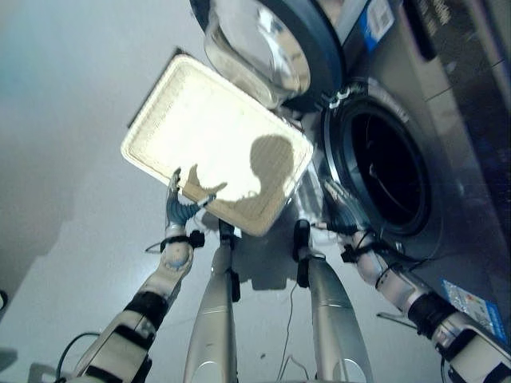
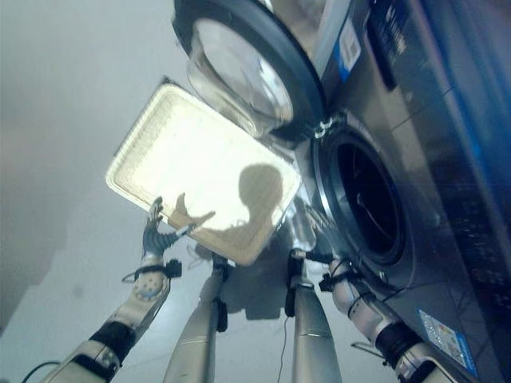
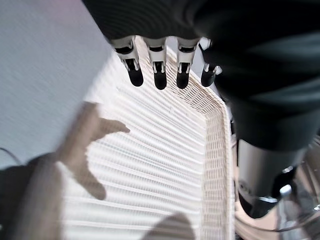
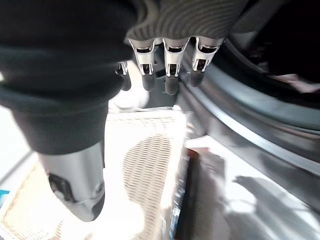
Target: Put the clothes into the washing machine.
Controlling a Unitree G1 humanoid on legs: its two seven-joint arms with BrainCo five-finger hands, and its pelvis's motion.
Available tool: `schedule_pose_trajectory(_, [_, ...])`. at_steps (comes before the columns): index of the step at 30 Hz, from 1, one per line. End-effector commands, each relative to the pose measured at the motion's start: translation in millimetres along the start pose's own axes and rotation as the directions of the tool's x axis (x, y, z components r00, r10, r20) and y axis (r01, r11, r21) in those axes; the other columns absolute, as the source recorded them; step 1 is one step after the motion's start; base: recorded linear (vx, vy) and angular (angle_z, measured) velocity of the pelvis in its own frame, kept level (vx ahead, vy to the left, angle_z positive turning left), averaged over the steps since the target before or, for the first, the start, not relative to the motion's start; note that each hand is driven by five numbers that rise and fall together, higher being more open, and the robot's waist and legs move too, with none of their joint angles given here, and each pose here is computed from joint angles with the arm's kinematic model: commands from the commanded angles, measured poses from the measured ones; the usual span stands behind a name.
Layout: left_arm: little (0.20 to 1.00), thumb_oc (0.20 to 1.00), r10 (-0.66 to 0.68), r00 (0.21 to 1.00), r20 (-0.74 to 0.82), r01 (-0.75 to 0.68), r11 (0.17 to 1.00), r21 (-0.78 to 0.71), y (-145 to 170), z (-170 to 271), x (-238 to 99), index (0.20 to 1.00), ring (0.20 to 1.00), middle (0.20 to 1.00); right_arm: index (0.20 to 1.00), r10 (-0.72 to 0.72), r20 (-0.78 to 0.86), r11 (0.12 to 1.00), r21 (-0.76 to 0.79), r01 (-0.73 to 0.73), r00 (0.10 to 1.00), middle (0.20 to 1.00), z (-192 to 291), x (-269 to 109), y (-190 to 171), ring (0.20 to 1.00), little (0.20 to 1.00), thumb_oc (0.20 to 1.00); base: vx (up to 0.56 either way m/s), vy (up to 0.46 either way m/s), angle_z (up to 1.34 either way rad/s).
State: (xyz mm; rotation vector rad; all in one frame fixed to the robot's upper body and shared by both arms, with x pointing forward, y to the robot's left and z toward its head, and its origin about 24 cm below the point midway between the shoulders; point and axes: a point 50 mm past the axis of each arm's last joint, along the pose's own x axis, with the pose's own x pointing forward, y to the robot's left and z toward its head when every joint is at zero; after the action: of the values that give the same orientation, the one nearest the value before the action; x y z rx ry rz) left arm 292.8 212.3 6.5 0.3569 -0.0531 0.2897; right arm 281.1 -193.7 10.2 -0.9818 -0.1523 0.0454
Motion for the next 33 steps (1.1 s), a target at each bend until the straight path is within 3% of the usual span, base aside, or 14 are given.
schedule_pose_trajectory(1, [1.000,1.000,-0.105,0.992,-0.064,0.109,0.991,0.074,-2,-20,-12,1.000,1.000,1.000,1.000,0.064,-0.097,0.992,0.112,-0.053,0.993,1.000,-15,-13,9,1.000,1.000,1.000,0.11,0.000,0.06])
schedule_pose_trajectory(3, [1.000,1.000,-0.152,0.971,-0.182,0.173,0.980,0.102,1,-47,-34,1.000,1.000,1.000,1.000,0.184,-0.247,0.970,0.201,-0.136,0.951,1.000,-37,-38,28,1.000,1.000,1.000,0.19,-0.012,0.19])
schedule_pose_trajectory(4, [1.000,1.000,-0.184,0.940,-0.288,0.227,0.966,0.126,6,-69,-53,1.000,1.000,1.000,1.000,0.294,-0.359,0.941,0.271,-0.203,0.886,1.000,-55,-61,44,1.000,1.000,1.000,0.19,-0.032,0.20])
schedule_pose_trajectory(6, [1.000,1.000,-0.198,0.916,-0.349,0.257,0.957,0.131,8,-80,-65,1.000,1.000,1.000,1.000,0.354,-0.420,0.916,0.335,-0.219,0.836,1.000,-64,-76,54,1.000,1.000,1.000,0.18,-0.031,0.09])
schedule_pose_trajectory(10, [1.000,1.000,-0.230,0.813,-0.535,0.328,0.940,0.093,17,-113,-105,1.000,1.000,1.000,1.000,0.501,-0.621,0.844,0.505,-0.182,0.603,1.000,-92,-132,82,1.000,1.000,1.000,0.23,-0.004,0.05])
schedule_pose_trajectory(11, [1.000,1.000,-0.234,0.792,-0.564,0.337,0.938,0.084,18,-118,-112,1.000,1.000,1.000,1.000,0.519,-0.642,0.837,0.516,-0.183,0.564,1.000,-95,-140,85,1.000,1.000,1.000,0.18,0.009,0.13])
schedule_pose_trajectory(13, [1.000,1.000,-0.250,0.704,-0.665,0.392,0.918,0.069,23,-133,-135,1.000,1.000,1.000,1.000,0.585,-0.706,0.795,0.598,-0.106,0.399,1.000,-104,-171,95,1.000,1.000,1.000,0.19,0.002,0.09])
schedule_pose_trajectory(17, [1.000,1.000,-0.245,0.621,-0.745,0.443,0.894,0.075,29,-145,-155,1.000,1.000,1.000,1.000,0.622,-0.738,0.771,0.636,-0.038,0.261,1.000,-108,-191,100,1.000,1.000,1.000,0.11,0.011,0.04])
schedule_pose_trajectory(21, [1.000,1.000,-0.254,0.455,-0.853,0.442,0.896,-0.031,34,-159,-183,1.000,1.000,1.000,1.000,0.656,-0.750,0.752,0.659,0.004,0.082,1.000,-111,-222,105,1.000,1.000,1.000,0.11,0.017,0.02])
schedule_pose_trajectory(27, [1.000,1.000,-0.277,0.357,-0.892,0.446,0.890,-0.097,33,-164,-199,1.000,1.000,1.000,1.000,0.661,-0.750,0.750,0.661,0.024,-0.020,1.000,-112,-240,104,1.000,1.000,1.000,0.06,0.004,0.00])
schedule_pose_trajectory(33, [1.000,1.000,-0.272,0.325,-0.906,0.440,0.891,-0.110,32,-165,-203,1.000,1.000,1.000,1.000,0.669,-0.742,0.743,0.669,0.029,-0.040,1.000,-113,-245,104,1.000,1.000,1.000,0.02,-0.006,0.00])
